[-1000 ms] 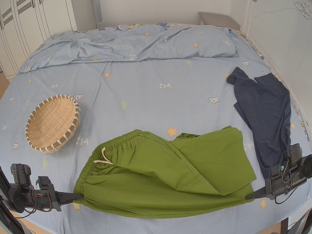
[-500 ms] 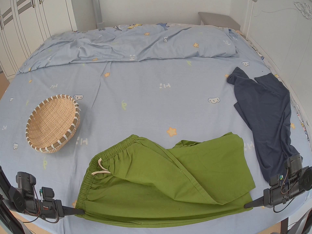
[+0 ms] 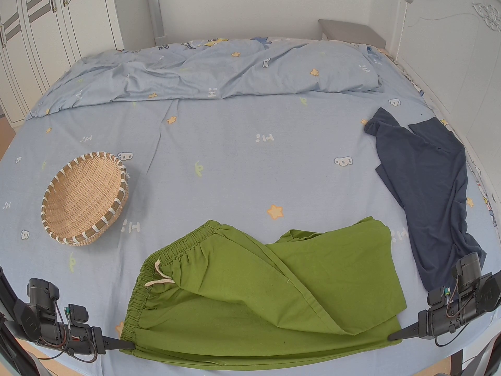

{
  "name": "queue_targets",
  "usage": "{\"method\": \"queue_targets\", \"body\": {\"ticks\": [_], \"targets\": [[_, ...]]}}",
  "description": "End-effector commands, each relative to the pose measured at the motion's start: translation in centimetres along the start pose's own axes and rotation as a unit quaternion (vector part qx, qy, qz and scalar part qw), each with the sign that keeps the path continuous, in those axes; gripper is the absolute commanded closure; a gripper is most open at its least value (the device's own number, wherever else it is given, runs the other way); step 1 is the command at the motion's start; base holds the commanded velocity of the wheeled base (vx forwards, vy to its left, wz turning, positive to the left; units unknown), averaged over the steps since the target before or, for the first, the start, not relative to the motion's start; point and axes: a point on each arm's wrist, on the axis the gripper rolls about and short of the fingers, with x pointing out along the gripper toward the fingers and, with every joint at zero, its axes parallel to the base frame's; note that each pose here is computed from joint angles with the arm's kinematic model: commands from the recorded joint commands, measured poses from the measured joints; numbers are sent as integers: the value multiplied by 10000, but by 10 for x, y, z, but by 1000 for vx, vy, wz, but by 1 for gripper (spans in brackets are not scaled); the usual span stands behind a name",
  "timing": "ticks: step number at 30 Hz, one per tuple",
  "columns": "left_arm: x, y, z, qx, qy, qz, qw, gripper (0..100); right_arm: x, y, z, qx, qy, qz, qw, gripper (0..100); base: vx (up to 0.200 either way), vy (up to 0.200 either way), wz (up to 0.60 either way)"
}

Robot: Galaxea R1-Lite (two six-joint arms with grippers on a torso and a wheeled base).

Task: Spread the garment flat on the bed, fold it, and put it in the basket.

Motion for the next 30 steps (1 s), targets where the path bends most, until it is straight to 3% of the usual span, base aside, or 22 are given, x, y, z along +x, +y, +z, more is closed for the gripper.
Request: {"method": "queue_targets", "body": {"ticks": [1, 6, 7, 10, 11, 18, 22, 25, 26, 28, 30], "targets": [[-1, -1, -5, -51, 51, 8, 10000, 100, 2, -1, 0, 36, 58, -6, 10000, 100, 0, 0, 0], [0, -1, -5, -53, 93, 1, 9999, 100, 2, -2, 0, 38, 69, -7, 10000, 100, 0, 0, 0], [0, -1, -5, -45, 93, 1, 9999, 100, 2, -1, 0, 28, 58, -6, 10000, 0, 0, 0, 0], [0, -1, -6, -5, 98, 8, 10000, 100, 2, -2, 0, 36, 47, -7, 10000, 0, 0, 0, 0], [0, -1, -5, 43, 83, 9, 10000, 0, 2, -2, 0, 42, 53, 0, 10000, 0, 0, 0, 0], [-5, -6, -5, 173, -57, 8, 9998, 0, 1, -2, 0, 49, 19, 26, 10000, 0, 0, 0, 0], [-15, -16, -5, 408, -351, 33, 9985, 0, -1, -2, -2, -95, -178, 37, 9998, 0, 0, 0, 0], [-34, -35, 0, 959, -1050, 173, 9897, 0, -13, 5, -2, -600, -944, 41, 9937, 0, 0, 0, 0], [-34, -35, 0, 959, -1050, 173, 9897, 0, -13, 5, -2, -600, -944, 41, 9937, 0, 0, 0, 0], [-48, -51, 16, 1378, -1557, 737, 9754, 0, -27, 13, 1, -1112, -1693, 51, 9793, 0, 0, 0, 0], [-53, -65, 30, 1643, -1645, 924, 9682, 0, -36, 18, 4, -1415, -2164, 50, 9660, 0, 0, 0, 0]]}}
